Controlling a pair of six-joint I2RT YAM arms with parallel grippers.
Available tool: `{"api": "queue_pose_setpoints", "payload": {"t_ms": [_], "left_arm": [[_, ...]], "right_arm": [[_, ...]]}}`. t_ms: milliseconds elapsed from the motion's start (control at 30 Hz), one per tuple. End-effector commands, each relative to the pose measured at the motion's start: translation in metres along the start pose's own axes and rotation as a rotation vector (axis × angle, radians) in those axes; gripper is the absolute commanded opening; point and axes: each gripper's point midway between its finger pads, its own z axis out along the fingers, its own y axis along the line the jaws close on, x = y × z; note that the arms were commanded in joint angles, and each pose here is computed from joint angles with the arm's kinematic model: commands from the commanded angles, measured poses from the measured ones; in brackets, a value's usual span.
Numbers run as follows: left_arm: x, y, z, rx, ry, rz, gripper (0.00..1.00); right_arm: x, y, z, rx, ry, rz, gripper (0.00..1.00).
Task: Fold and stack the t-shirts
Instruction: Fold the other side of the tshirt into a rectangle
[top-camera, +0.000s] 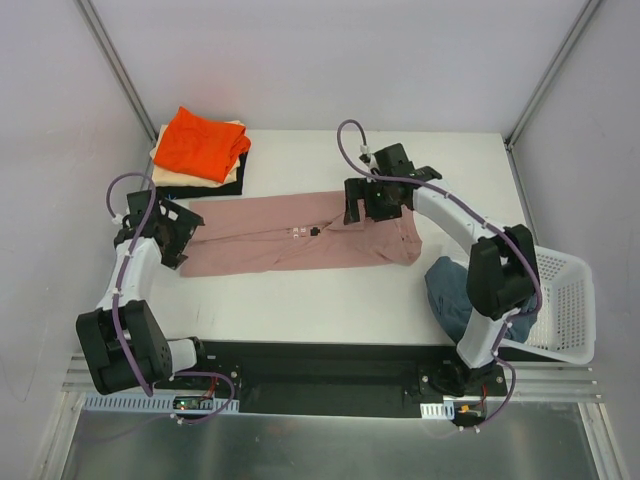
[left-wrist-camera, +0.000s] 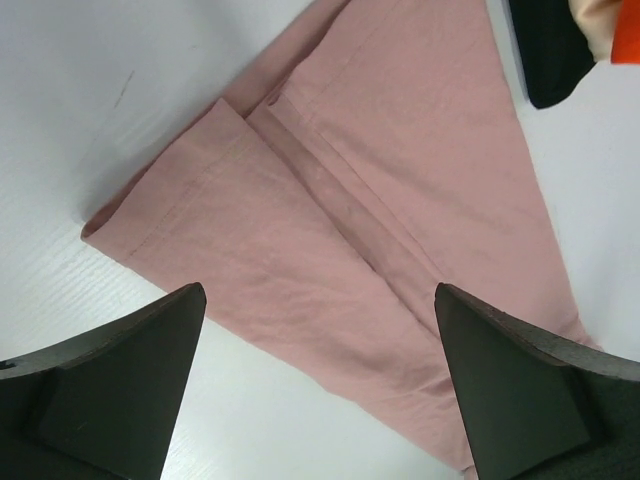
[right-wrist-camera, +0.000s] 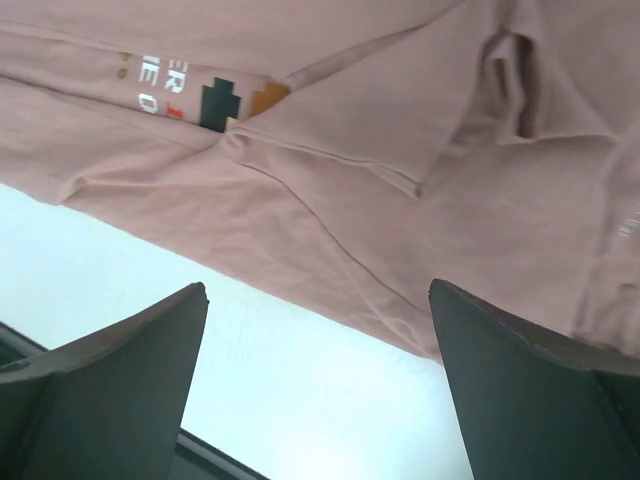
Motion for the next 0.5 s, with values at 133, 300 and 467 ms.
{"api": "queue_pose_setpoints", "payload": {"t_ms": [133,300,467], "left_arm": [[0.023,-0.002,0.009,0.031,0.115,0.112,0.99],[0.027,-0.001,0.014,0.032,0.150,0.134,0.99],[0.028,0.004,0.018,0.015,0.158,0.138,0.99]], "right_arm": [[0.001,0.005,0.051,0.000,0.038,0.112,0.97],[-0.001,0.002,0.068,0.010,0.045,0.135,0.97],[-0.020,0.019,0.082,-0.062,0.015,0.121,0.97]]}}
